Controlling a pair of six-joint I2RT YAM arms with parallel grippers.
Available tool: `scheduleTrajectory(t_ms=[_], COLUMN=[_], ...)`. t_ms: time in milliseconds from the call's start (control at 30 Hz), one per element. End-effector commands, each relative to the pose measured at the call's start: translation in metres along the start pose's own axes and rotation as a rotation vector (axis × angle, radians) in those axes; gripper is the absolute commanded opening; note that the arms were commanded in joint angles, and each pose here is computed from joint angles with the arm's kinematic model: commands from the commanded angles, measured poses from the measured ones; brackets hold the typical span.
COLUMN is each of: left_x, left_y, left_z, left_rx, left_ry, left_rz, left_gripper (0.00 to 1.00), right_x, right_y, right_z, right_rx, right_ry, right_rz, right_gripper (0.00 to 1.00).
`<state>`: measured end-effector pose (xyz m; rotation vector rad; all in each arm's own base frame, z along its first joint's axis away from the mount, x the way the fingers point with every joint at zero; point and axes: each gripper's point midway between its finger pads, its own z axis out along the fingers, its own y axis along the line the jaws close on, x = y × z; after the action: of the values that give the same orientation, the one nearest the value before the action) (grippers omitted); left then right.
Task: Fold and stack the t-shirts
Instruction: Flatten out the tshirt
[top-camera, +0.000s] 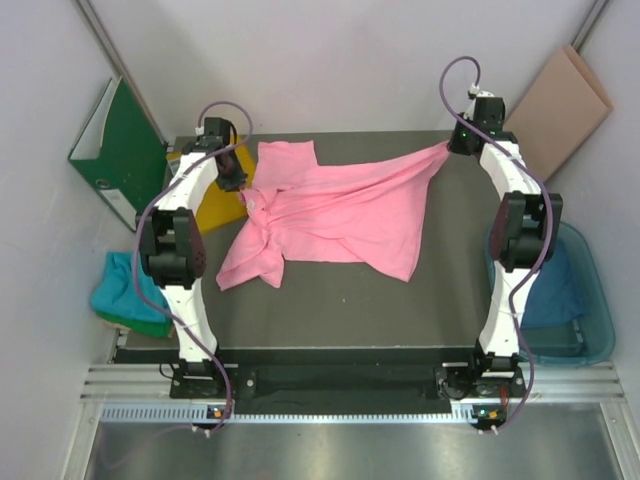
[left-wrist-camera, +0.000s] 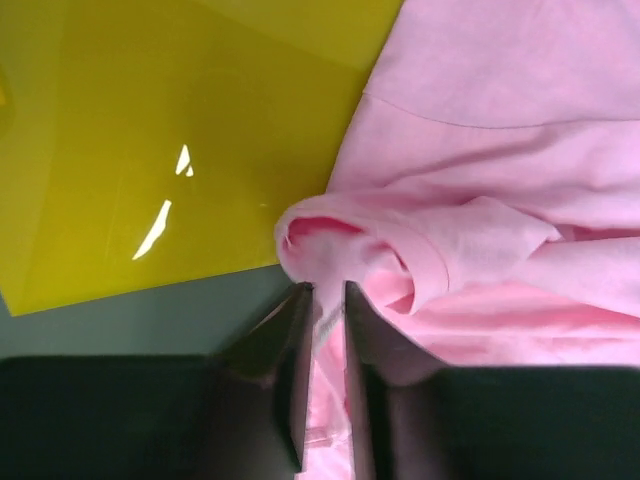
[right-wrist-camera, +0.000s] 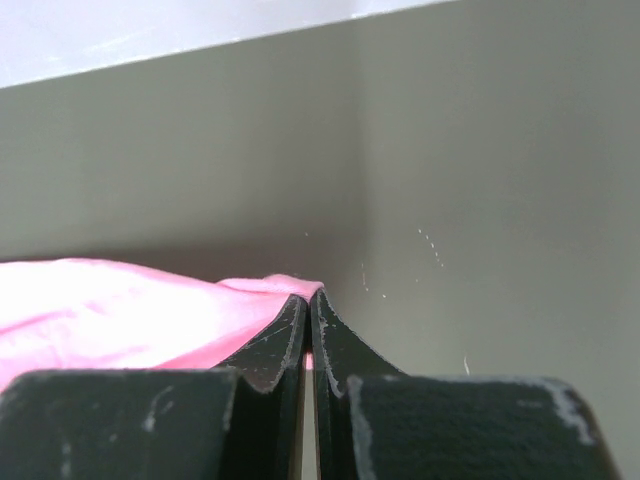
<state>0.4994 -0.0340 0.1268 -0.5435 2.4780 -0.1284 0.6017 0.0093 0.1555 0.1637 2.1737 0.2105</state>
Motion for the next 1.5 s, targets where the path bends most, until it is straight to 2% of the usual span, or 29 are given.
scheduleTrajectory(t_ms=[0, 33, 167, 200, 233, 267, 333, 367, 433, 500, 767, 867, 900, 933, 1000, 1200, 1233, 1267, 1333, 1367, 1433, 1467], left_x=[0.006, 0.006, 0.004, 0.001, 0.003, 0.001, 0.001, 0.003, 0.004, 0.009, 0.02, 0.029, 0.03, 0.026, 0.023, -0.037, -0.059, -0.061, -0.085, -0.082, -0.094, -0.093], left_y=[0.0, 0.001, 0.003, 0.001, 0.001, 0.001, 0.001, 0.002, 0.002, 0.002, -0.008, -0.011, -0.01, -0.009, 0.0, 0.03, 0.042, 0.053, 0.054, 0.061, 0.057, 0.057], left_z=[0.012, 0.015, 0.022, 0.021, 0.02, 0.018, 0.014, 0.014, 0.011, 0.012, 0.025, 0.038, 0.041, 0.042, 0.044, 0.029, 0.022, 0.035, 0.029, 0.045, 0.048, 0.056], left_rx=[0.002, -0.002, -0.001, 0.006, 0.006, 0.006, 0.011, 0.01, 0.011, 0.021, 0.078, 0.089, 0.083, 0.073, 0.02, -0.133, -0.159, -0.186, -0.192, -0.215, -0.194, -0.185], left_ry=[0.031, 0.031, 0.035, 0.03, 0.039, 0.035, 0.026, 0.028, 0.028, 0.039, 0.077, 0.113, 0.117, 0.108, 0.103, -0.079, -0.118, -0.103, -0.13, -0.105, -0.124, -0.118], left_rz=[0.013, 0.013, 0.012, 0.014, 0.014, 0.014, 0.011, 0.009, 0.004, 0.003, -0.021, -0.033, -0.037, -0.037, -0.031, -0.076, -0.107, -0.121, -0.14, -0.144, -0.152, -0.153], left_gripper=[0.1, 0.0, 0.0, 0.03, 0.12, 0.37, 0.49, 0.59, 0.64, 0.65, 0.56, 0.36, 0.24, 0.0, 0.0, 0.0, 0.0, 0.0, 0.0, 0.0, 0.0, 0.0], right_x=[-0.02, -0.019, -0.018, -0.017, -0.018, -0.016, -0.016, -0.018, -0.016, -0.014, -0.007, -0.006, -0.006, -0.006, -0.006, -0.019, -0.02, -0.017, -0.023, -0.026, -0.03, -0.031], right_y=[-0.007, -0.007, -0.007, -0.009, -0.009, -0.009, -0.009, -0.01, -0.01, -0.009, -0.01, -0.011, -0.011, -0.011, -0.011, -0.019, -0.02, -0.021, -0.022, -0.023, -0.024, -0.024], right_z=[0.001, 0.001, 0.001, 0.002, 0.0, 0.001, 0.001, 0.001, 0.002, 0.003, 0.004, 0.004, 0.004, 0.004, 0.004, 0.004, 0.004, 0.01, 0.014, 0.014, 0.016, 0.017], right_rx=[0.014, 0.014, 0.017, 0.019, 0.019, 0.019, 0.019, 0.021, 0.018, 0.017, 0.017, 0.018, 0.018, 0.019, 0.021, 0.057, 0.063, 0.066, 0.078, 0.082, 0.091, 0.09], right_ry=[-0.058, -0.056, -0.053, -0.049, -0.053, -0.049, -0.049, -0.053, -0.049, -0.043, -0.031, -0.027, -0.027, -0.028, -0.026, -0.053, -0.056, -0.045, -0.056, -0.06, -0.07, -0.073], right_rz=[0.005, 0.004, 0.002, 0.002, 0.001, 0.001, 0.001, 0.003, 0.005, 0.009, 0.01, 0.007, 0.007, 0.007, 0.003, 0.007, 0.012, 0.017, 0.024, 0.027, 0.033, 0.037], right_gripper=[0.01, 0.0, 0.01, 0.01, 0.01, 0.01, 0.01, 0.01, 0.01, 0.01, 0.01, 0.01, 0.0, 0.0, 0.01, 0.01, 0.01, 0.02, 0.06, 0.08, 0.09, 0.16])
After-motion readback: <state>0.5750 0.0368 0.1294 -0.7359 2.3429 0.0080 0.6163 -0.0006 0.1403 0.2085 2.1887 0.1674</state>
